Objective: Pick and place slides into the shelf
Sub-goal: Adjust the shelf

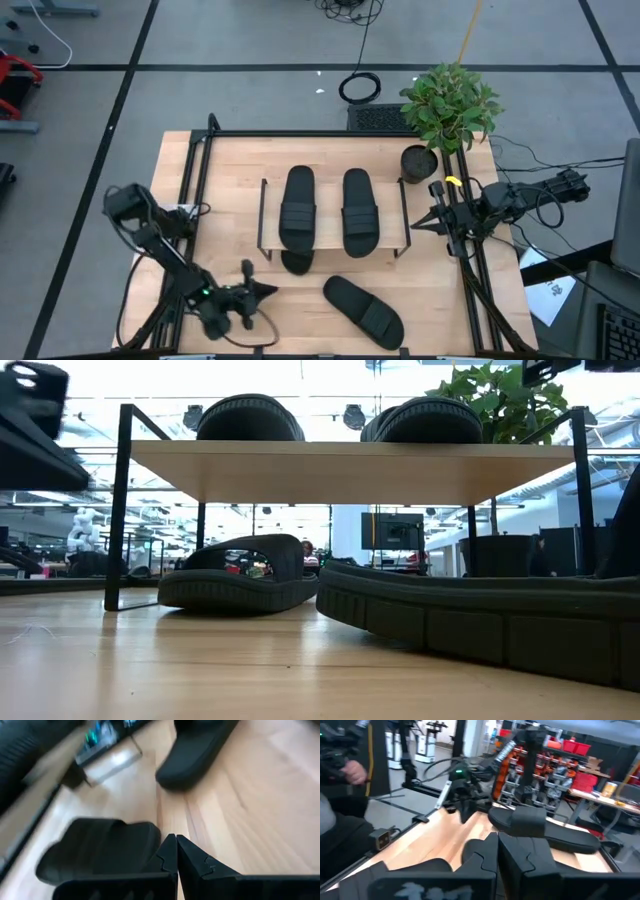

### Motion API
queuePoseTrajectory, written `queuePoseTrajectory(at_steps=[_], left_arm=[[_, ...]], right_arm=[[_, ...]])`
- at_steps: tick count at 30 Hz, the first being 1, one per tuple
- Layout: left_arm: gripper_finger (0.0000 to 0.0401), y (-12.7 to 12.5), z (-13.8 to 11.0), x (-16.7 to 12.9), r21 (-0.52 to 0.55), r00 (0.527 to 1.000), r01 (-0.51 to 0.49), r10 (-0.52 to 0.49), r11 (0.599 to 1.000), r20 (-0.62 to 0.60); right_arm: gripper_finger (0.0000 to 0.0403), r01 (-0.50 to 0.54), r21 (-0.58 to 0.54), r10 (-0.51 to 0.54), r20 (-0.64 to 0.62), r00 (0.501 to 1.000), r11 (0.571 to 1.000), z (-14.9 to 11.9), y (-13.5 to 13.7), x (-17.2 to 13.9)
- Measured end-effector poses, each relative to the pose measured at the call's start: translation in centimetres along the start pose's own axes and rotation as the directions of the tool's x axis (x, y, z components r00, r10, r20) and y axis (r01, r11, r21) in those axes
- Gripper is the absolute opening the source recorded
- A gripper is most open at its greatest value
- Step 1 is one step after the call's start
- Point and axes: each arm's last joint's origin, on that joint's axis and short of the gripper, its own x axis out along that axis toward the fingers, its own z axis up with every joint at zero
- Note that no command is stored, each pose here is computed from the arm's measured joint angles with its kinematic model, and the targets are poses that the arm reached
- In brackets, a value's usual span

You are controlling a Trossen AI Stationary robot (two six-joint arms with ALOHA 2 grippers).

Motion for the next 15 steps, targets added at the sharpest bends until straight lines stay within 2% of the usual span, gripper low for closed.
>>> queuePoseTrajectory(at_steps=[7,15], left_arm=[[0.0000,0.5,0.4,3.7,-0.048,0.970,0.001,-0.013,0.999,-0.245],[0.0000,1.0,1.0,4.7,-0.079,0.964,0.044,-0.063,0.996,-0.258]], right_arm=[[0.0000,0.130,0.010,-0.130,-0.026,0.991,0.991,-0.1,-0.4,0.0],[0.0000,0.126,0.025,-0.126,-0.026,0.992,0.992,-0.1,-0.4,0.0]])
